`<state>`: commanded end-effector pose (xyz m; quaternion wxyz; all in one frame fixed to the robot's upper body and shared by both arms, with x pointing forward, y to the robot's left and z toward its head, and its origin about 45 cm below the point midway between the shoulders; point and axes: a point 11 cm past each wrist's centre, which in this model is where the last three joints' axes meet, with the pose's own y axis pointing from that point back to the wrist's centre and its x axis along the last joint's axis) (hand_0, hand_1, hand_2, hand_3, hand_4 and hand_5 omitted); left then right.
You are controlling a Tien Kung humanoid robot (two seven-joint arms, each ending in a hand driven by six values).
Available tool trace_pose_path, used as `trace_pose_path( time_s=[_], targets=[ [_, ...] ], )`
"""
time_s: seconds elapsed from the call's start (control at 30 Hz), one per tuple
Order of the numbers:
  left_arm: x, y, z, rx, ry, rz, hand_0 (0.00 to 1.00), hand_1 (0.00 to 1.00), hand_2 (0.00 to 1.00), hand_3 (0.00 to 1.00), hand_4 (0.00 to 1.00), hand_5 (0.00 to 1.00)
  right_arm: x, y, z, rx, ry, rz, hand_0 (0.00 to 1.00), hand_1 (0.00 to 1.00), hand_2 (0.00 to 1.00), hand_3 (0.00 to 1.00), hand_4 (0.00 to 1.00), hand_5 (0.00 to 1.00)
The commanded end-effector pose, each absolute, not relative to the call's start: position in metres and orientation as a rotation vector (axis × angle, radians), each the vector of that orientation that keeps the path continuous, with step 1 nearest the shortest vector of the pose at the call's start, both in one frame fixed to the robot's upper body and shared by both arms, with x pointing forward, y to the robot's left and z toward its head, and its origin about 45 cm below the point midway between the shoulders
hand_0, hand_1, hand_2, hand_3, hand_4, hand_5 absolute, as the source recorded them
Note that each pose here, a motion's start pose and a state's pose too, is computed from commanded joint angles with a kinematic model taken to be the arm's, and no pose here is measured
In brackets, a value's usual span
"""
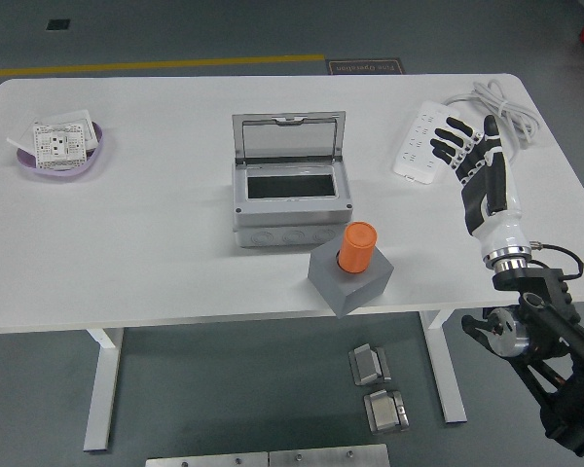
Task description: Pick up the cylinder from the cube,place it in the box,flap close box
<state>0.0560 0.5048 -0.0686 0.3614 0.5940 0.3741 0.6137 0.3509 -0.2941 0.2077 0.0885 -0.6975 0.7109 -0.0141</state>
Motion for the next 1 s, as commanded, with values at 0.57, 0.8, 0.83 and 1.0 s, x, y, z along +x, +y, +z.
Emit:
trace_pose_path(
  time_s=[0.57,0.8,0.83,1.0],
  targets=[
    [0.051,0.500,-0.072,1.526,0.985,1.577,0.713,0.706,0.571,0.787,0.741,0.310,0.349,-0.282,0.198,-2.098,2.106,-0.013,0.799,0.752,0.798,0.887,0.865,0.258],
    [0.056,0.500,-0.071,1.516,0.976,1.581,0.713,0.706,0.571,0.786,0.741,0.310,0.345,-0.263,0.185,-2.153,2.067,0.040,0.799,0.750,0.798,0.887,0.841,0.220],
    [0.056,0.500,-0.071,1.515,0.975,1.581,0.712,0.707,0.571,0.787,0.741,0.310,0.344,-0.261,0.184,-2.161,2.063,0.045,0.789,0.748,0.797,0.886,0.838,0.213],
    [0.055,0.499,-0.072,1.516,0.978,1.578,0.712,0.707,0.571,0.787,0.741,0.310,0.339,-0.252,0.175,-2.196,2.050,0.066,0.789,0.748,0.797,0.886,0.838,0.213]
  ],
)
